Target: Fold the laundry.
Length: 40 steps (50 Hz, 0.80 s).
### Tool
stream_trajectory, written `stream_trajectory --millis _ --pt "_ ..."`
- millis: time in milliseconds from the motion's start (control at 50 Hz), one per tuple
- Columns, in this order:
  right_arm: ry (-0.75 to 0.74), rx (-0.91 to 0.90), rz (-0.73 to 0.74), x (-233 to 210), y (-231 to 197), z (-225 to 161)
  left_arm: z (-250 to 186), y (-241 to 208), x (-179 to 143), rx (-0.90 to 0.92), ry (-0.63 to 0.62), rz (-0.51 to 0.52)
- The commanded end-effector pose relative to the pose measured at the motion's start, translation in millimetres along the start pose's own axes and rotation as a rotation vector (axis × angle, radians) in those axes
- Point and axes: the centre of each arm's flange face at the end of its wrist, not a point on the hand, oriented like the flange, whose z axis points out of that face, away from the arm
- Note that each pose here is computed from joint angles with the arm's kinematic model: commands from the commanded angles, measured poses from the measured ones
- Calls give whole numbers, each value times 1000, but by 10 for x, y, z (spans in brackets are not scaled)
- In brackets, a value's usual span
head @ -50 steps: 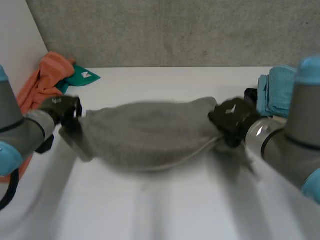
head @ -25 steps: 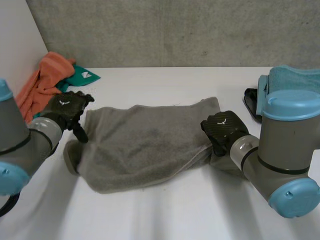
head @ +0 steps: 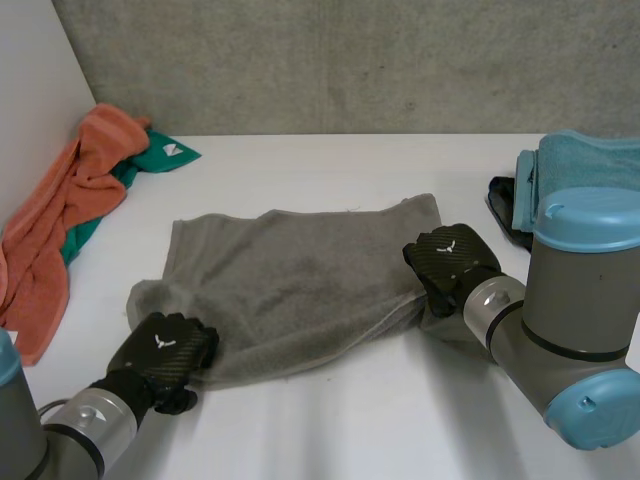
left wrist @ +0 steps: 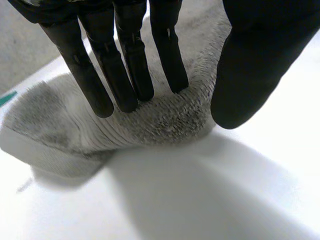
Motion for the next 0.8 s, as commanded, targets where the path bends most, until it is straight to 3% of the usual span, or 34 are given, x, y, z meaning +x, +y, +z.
stream_trajectory --millis 20,240,600,800 --pt "-6 -6 0 -19 23 -7 108 22 -36 -7 -5 -6" --pt "-14 -9 -3 -50 46 -19 374 33 -174 -36 -106 10" --pt "-3 -9 -16 -9 28 -28 529 -83 -254 -10 -124 19" --pt "140 211 -248 452 -993 -753 -94 -1137 -574 299 -245 34"
